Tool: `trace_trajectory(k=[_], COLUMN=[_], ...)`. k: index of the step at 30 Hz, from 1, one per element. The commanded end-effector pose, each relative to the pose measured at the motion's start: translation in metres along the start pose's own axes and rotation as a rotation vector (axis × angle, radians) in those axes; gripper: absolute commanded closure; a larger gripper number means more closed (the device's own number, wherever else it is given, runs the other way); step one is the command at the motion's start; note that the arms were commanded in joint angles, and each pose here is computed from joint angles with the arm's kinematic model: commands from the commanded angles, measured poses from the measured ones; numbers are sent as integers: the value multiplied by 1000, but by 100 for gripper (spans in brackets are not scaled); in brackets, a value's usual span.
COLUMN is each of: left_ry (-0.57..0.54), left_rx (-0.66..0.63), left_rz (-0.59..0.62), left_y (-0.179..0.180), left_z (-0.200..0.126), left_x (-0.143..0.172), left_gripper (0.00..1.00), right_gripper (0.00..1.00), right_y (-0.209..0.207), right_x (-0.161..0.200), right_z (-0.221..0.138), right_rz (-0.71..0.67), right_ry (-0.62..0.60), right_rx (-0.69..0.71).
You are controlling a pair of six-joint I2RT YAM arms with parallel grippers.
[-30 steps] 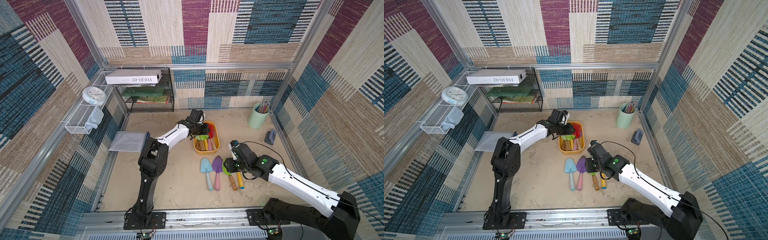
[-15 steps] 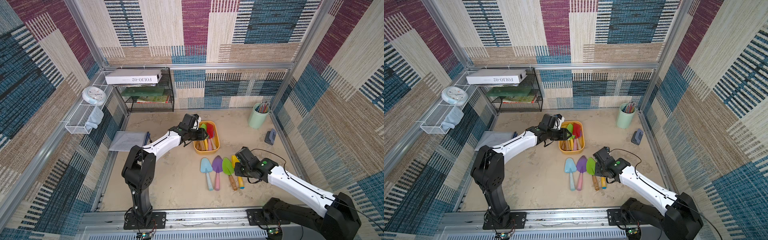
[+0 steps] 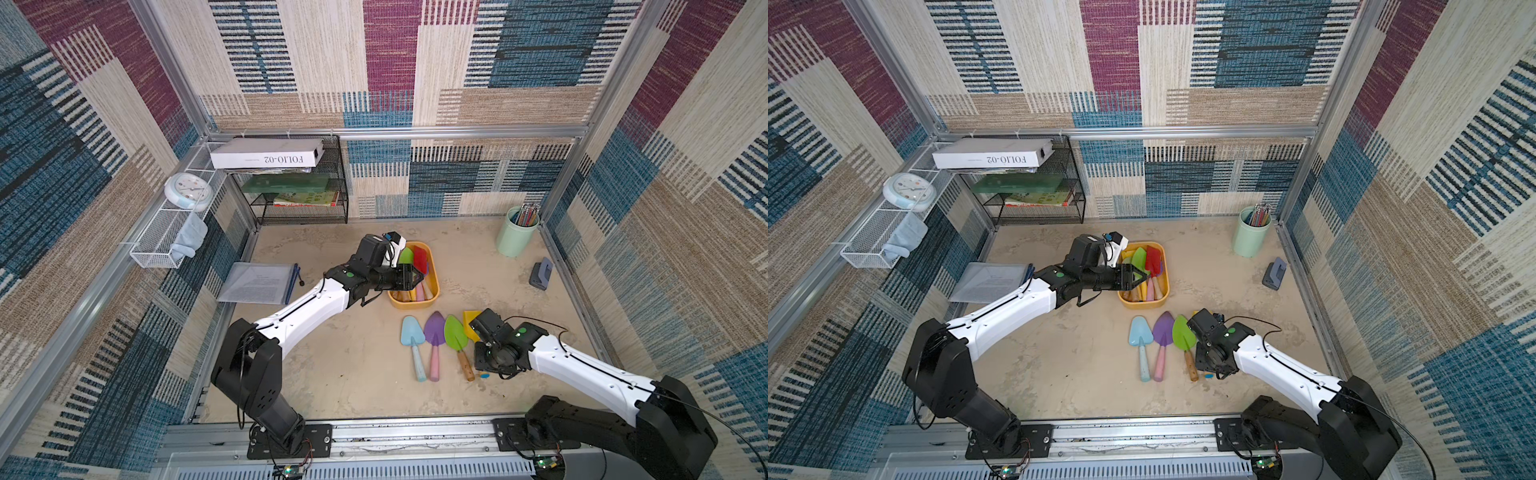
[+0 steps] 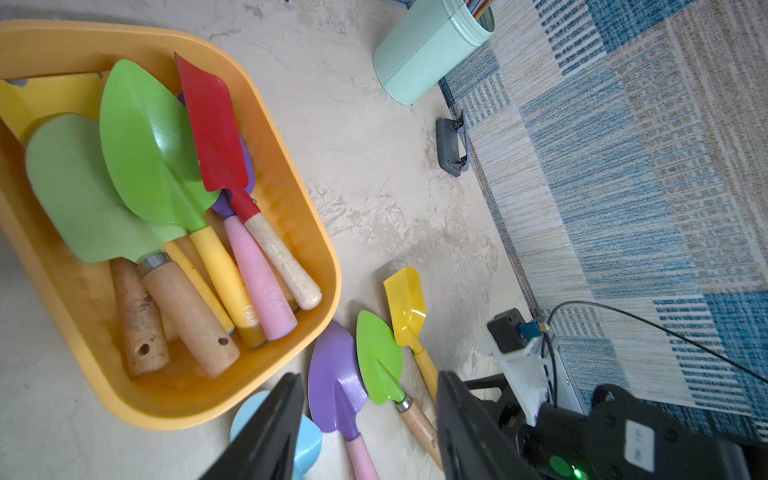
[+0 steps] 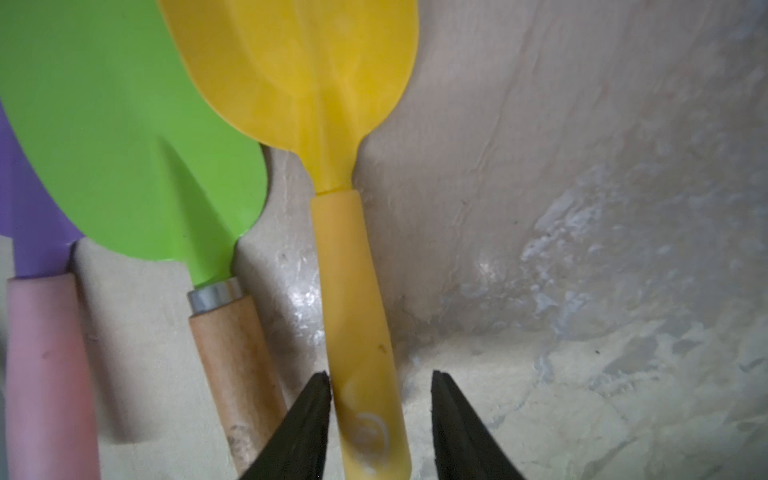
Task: Put the shovel into the storage box
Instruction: Pick up the shovel from the center of the board.
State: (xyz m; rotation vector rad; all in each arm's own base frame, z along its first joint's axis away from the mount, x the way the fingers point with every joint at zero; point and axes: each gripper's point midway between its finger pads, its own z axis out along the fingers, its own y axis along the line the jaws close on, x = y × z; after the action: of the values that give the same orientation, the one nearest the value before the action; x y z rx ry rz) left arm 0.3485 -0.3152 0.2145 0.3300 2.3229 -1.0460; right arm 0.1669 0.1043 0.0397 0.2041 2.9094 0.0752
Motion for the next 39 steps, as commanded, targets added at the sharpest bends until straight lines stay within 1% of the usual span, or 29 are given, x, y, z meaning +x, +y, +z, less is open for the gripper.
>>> trace_trajectory(k=[1,6,10,15,18,25,28,33,39], left_ry=[-6,-16,-16,-13,-7,15,21,28,44], left_rx=[11,6,7,15,21,36,48,65,73], left_rz=[13,14,10,10,10,-3,-13,-25,-28], left_y=[-6,-8,-9,-13,-16,-19,-20,-22,-24], left_z=[-9,-18,-22,-25,-25,-20,-18,-15,-9], left_x=[3,10,13,17,21,34,37,40,43], left_gripper=[45,45,45,44,44,44,43,42,41], right_gripper=[57,57,60,68,75,100,100,100,100], right_y=[3,6,6,4,4,4,6,22,42], right_x=[1,4,8,9,8,1,-6,-16,-35], right_z=[-1,5,11,13,12,4,-3,-15,-39], right_rz=[25,19,12,13,16,14,5,-38,-128], right_ry=[-1,12,32,30,21,-16,-40,-82,-154], right_rx=[-24,-43,-36,-33,-34,-36,-47,-114,-167])
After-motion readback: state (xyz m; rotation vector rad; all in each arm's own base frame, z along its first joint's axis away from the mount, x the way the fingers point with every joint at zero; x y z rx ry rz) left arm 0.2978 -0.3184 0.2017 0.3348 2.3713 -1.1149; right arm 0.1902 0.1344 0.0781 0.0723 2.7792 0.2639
